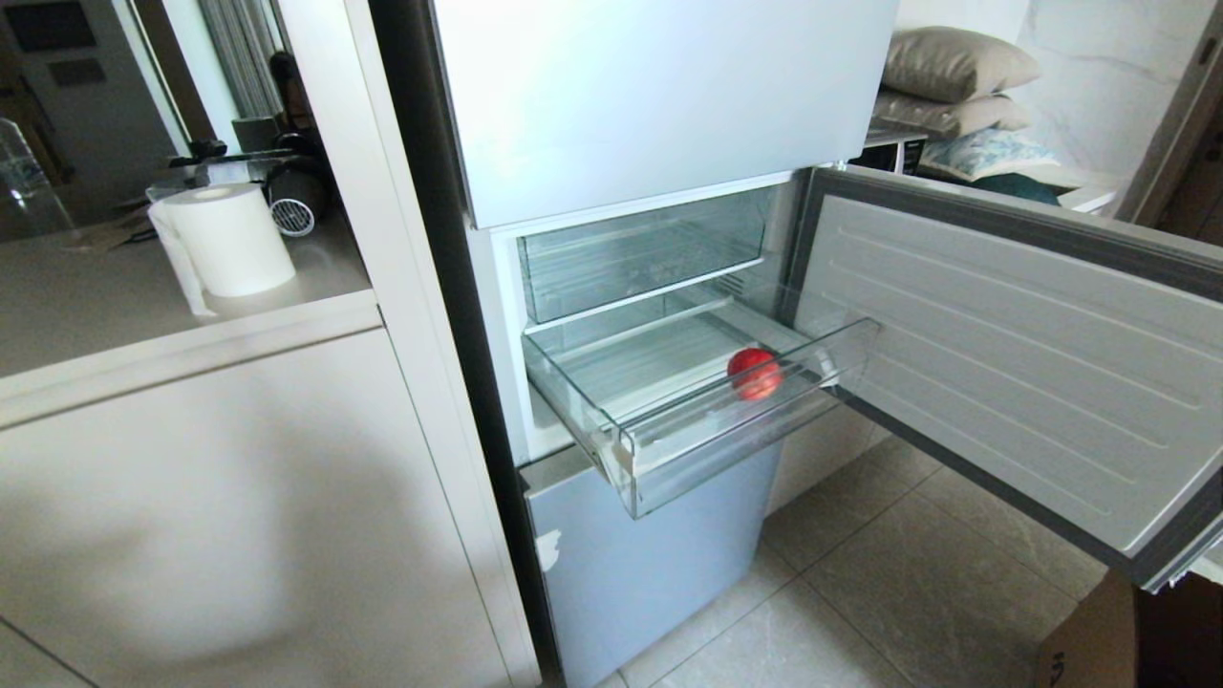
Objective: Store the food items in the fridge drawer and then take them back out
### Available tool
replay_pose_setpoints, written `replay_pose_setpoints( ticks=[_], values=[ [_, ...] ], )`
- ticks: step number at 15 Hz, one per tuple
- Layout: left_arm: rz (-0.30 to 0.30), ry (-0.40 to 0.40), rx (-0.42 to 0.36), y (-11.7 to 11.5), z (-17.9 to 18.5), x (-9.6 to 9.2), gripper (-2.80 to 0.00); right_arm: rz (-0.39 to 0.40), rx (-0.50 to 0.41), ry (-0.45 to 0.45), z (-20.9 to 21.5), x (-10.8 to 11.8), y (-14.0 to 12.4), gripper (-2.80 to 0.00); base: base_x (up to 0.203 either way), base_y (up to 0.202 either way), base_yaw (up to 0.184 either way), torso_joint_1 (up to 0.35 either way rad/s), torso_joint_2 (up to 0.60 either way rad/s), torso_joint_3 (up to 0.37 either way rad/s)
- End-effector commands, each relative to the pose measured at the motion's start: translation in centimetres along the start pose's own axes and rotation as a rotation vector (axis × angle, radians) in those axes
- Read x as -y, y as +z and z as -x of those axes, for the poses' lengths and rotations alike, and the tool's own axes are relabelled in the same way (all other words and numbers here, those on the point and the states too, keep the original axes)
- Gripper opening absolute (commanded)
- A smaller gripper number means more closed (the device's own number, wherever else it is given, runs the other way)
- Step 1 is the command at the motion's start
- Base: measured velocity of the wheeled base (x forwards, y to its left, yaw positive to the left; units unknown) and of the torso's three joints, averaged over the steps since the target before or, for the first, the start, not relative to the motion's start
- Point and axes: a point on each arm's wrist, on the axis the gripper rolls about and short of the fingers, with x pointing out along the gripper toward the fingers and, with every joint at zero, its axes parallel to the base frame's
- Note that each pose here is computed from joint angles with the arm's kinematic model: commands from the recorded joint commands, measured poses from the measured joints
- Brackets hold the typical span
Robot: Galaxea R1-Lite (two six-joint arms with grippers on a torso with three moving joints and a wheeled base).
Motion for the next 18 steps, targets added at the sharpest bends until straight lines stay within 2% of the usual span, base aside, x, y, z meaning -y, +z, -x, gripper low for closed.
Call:
replay_pose_setpoints(
  ticks=[1,4,7,11,12,13,18],
  values=[
    [0.0,0.001,-0.001,0.0,0.0,0.0,-2.8,-0.022,-0.045,0.019,-5.3,2.1,-4.6,-2.8,0.0,0.0,0.0,0.0,0.0,0.0],
    [0.0,0.001,-0.003,0.0,0.0,0.0,-2.8,-0.029,-0.056,0.028,-7.9,3.1,-6.6,-2.8,0.0,0.0,0.0,0.0,0.0,0.0],
    [-0.001,0.001,-0.001,0.0,0.0,0.0,-2.8,-0.044,-0.103,0.024,-9.1,3.7,-9.0,-2.8,0.0,0.0,0.0,0.0,0.0,0.0],
    [0.0,0.001,-0.001,0.0,0.0,0.0,-2.8,-0.053,-0.134,0.023,-10.1,4.1,-10.9,-2.8,0.0,0.0,0.0,0.0,0.0,0.0],
    [0.0,0.001,-0.001,0.0,0.0,0.0,-2.8,-0.053,-0.137,0.024,-10.3,4.2,-11.1,-1.92,0.0,0.0,0.0,0.0,0.0,0.0],
    [-0.001,0.001,-0.001,0.0,0.0,0.0,-2.8,-0.054,-0.141,0.023,-10.3,4.2,-11.2,0.0,0.0,0.0,0.0,0.0,0.0,0.0],
    [0.0,0.001,-0.002,0.0,0.0,0.0,-2.8,-0.053,-0.116,0.025,-9.7,3.9,-9.9,0.0,0.0,0.0,0.0,0.0,0.0,0.0]
  ],
)
